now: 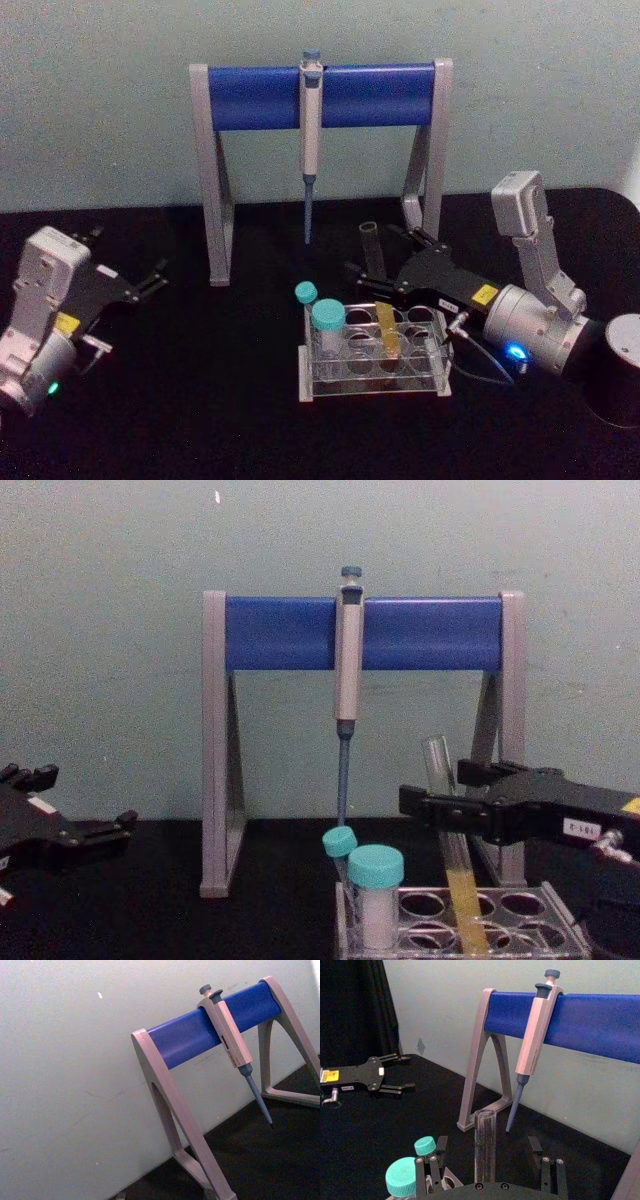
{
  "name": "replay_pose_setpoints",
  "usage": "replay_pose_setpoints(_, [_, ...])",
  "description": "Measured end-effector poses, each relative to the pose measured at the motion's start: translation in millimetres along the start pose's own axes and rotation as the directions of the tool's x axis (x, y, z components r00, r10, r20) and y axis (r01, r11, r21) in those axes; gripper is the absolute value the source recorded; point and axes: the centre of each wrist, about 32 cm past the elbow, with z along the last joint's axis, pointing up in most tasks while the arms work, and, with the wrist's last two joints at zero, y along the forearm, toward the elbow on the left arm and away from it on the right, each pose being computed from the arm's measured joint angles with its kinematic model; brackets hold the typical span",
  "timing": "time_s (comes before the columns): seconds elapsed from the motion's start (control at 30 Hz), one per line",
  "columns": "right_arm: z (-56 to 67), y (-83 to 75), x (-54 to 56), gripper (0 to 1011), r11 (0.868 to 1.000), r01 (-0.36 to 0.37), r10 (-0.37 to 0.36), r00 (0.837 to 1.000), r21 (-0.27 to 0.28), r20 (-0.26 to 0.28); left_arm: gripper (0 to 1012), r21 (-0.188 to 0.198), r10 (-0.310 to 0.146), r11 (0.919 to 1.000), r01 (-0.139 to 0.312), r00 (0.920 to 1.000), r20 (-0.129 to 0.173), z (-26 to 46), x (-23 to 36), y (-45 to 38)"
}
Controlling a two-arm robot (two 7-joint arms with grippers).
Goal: Pick up the test tube from the test tube rack, shake it, then place it back into the test tube rack.
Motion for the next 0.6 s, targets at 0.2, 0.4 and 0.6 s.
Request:
replay_pose_setpoints(0.2, [1.2,-0.8,-1.3,1000,1.000,-0.002,0.002,1.000,0.006,0.007,1001,0.000,0.000,1.0000,0.000,1.0000,0.000,0.0,0.0,0.0])
replay_pose_setpoints(0.4, [7.7,-6.5,-6.0,1000,0.999,-0.001,0.000,0.999,0.039,0.036,1001,0.000,0.000,1.0000,0.000,1.0000,0.000,0.0,0.0,0.0])
replay_pose_setpoints(0.6, [19.1,-17.2,-12.7,1000,0.992,0.036,-0.044,0.997,0.119,0.067,1001,0.000,0.000,1.0000,0.000,1.0000,0.000,0.0,0.0,0.0])
